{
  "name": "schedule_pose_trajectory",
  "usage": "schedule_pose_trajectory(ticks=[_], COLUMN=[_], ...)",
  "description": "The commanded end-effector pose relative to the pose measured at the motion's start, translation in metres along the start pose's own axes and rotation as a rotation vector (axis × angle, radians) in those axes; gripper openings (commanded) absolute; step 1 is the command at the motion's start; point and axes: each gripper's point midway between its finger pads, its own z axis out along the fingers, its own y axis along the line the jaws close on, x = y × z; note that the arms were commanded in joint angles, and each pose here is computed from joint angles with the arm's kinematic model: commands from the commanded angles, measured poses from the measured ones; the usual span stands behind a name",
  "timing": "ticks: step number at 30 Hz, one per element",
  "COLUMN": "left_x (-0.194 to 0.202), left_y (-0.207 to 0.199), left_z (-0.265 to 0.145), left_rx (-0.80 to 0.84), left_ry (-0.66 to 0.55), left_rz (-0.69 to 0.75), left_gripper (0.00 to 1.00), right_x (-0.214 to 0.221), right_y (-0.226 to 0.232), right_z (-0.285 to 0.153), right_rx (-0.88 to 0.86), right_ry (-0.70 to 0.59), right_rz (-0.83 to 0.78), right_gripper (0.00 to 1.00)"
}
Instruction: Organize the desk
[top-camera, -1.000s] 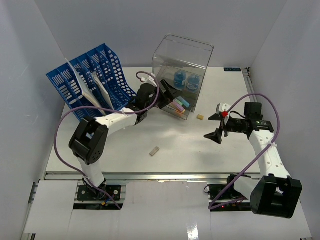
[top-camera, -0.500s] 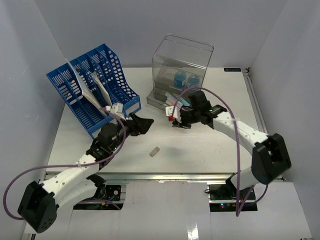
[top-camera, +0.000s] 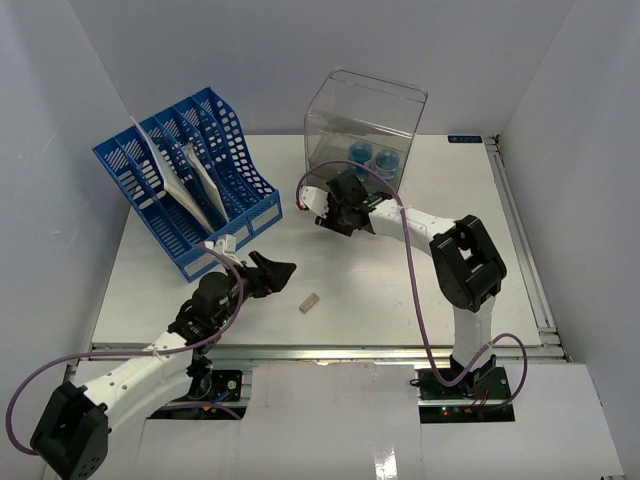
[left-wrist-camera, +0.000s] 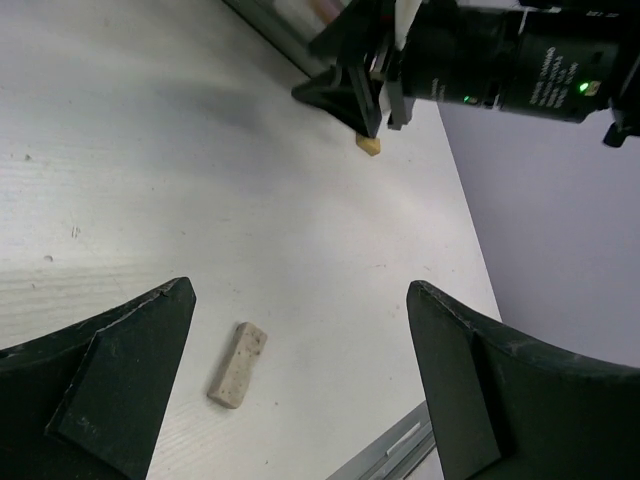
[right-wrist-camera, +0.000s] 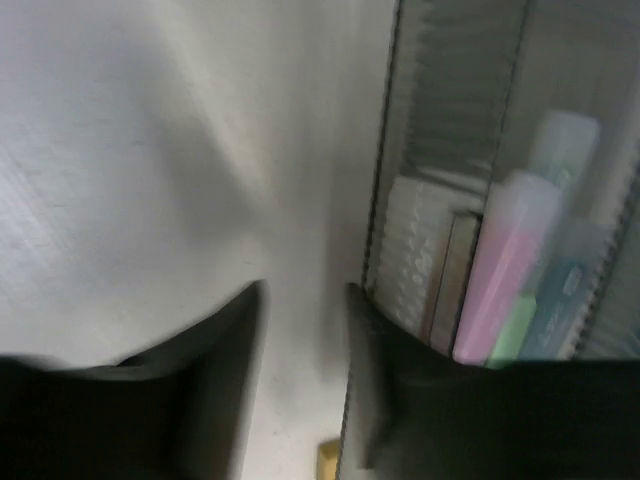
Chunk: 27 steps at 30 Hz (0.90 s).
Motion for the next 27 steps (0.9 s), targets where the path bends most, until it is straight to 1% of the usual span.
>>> schedule_pose_trajectory(ticks=[1, 2, 5, 6, 7, 9, 11, 12, 14, 16, 18, 19, 22, 24, 26, 27], left_x=[0.008, 0.010, 0.004, 0.010, 0.005, 0.008, 0.011, 0.014, 0.017, 0.028, 0.029, 0.037, 0.037, 0.041, 0.045, 0.046], left_y=[-0.014, -0.019, -0.038, -0.036, -0.046, -0.055, -0.057, -0.058, -0.058, -0.047, -0.049, -0.042, -0.051, -0.051, -0.050, -0.047], left_z=[0.011, 0.016, 0.033, 0.039, 0.041, 0.063, 0.078, 0.086, 0.098, 0.114, 0.131, 0.139, 0.171, 0.191, 0.218, 0.230], left_rx=[0.081, 0.105, 0.179, 0.180, 0.208, 0.230, 0.232, 0.233, 0.234, 0.202, 0.195, 0.176, 0.189, 0.187, 0.179, 0.168], left_ry=[0.041, 0.052, 0.051, 0.075, 0.071, 0.109, 0.130, 0.140, 0.147, 0.165, 0.162, 0.180, 0.175, 0.184, 0.184, 0.174], left_rz=[-0.032, -0.031, -0.023, -0.022, -0.020, -0.017, -0.029, -0.034, -0.038, -0.045, -0.053, -0.062, -0.106, -0.141, -0.174, -0.185], left_gripper=[0.98, 0.98, 0.98, 0.98, 0.98, 0.98, 0.98, 0.98, 0.98, 0.98, 0.98, 0.97, 0.85, 0.73, 0.57, 0.53], right_x=[0.001, 0.006, 0.016, 0.016, 0.018, 0.021, 0.023, 0.021, 0.006, -0.008, -0.007, -0.003, 0.020, 0.034, 0.048, 0.049], right_y=[-0.076, -0.079, -0.082, -0.082, -0.084, -0.084, -0.076, -0.066, -0.056, -0.036, -0.025, -0.018, 0.002, 0.008, 0.016, 0.019], right_z=[-0.027, -0.027, -0.023, -0.021, -0.021, -0.022, -0.023, -0.029, -0.058, -0.086, -0.113, -0.129, -0.164, -0.183, -0.200, -0.209], right_rx=[0.295, 0.306, 0.289, 0.283, 0.283, 0.273, 0.237, 0.193, 0.140, 0.039, 0.011, -0.008, -0.048, -0.074, -0.061, -0.050], right_ry=[0.065, 0.092, 0.098, 0.093, 0.094, 0.084, 0.068, 0.045, -0.034, -0.163, -0.234, -0.274, -0.367, -0.446, -0.485, -0.515], right_rz=[0.024, -0.002, -0.006, -0.006, -0.001, 0.017, 0.026, 0.032, 0.049, 0.069, 0.093, 0.109, 0.165, 0.211, 0.235, 0.228], right_gripper=[0.77, 0.85, 0.92, 0.93, 0.94, 0.95, 0.95, 0.95, 0.94, 0.93, 0.92, 0.92, 0.90, 0.88, 0.87, 0.87])
